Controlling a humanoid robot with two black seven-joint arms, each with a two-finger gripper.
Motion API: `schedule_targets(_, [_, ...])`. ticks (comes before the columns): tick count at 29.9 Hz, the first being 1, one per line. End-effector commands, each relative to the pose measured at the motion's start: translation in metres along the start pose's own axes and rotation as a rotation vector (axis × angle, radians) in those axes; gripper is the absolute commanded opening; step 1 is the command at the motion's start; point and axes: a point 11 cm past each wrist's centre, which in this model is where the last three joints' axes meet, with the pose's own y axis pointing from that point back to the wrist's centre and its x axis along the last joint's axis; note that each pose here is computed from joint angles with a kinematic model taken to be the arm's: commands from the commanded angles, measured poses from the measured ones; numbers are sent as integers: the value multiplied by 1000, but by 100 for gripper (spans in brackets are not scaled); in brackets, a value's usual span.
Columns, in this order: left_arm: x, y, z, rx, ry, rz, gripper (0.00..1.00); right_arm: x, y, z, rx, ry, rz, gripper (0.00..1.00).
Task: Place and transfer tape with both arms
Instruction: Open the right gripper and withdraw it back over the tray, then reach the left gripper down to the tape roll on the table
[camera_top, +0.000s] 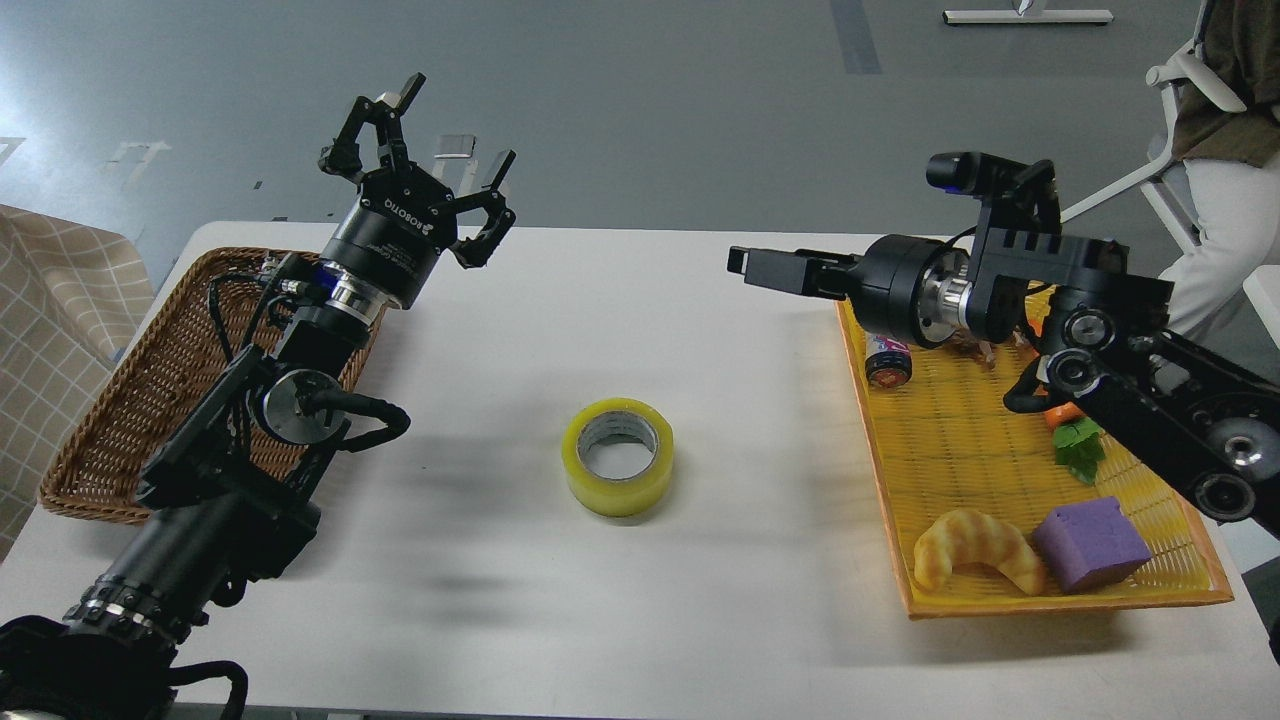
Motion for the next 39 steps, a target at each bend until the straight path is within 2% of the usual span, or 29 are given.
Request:
schedule_targets(1, [-1, 0, -2, 9, -3, -5, 98, 18, 12, -5, 107, -144, 52, 99])
schedule_targets(3, [-1, 0, -1, 9, -4, -4, 98, 35, 24, -7, 214, -246, 128, 99])
schedule_targets(4, [-1, 0, -1, 9, -4, -4, 98, 35, 25, -7, 214, -247, 129, 99])
schedule_targets(9, [-2, -1, -1, 8, -5, -7, 98, 71, 60, 0, 422, -457, 340, 99])
schedule_targets(16, [-4, -4, 0, 6, -7, -14, 98, 93, 72, 35, 615, -872, 497, 100])
schedule_targets(28, [5, 1, 12, 15, -47, -2, 98, 83, 66, 87, 625, -1342, 439, 100])
schedule_targets(39, [10, 4, 19, 38, -91, 0, 98, 60, 63, 88, 649, -1428, 394, 100])
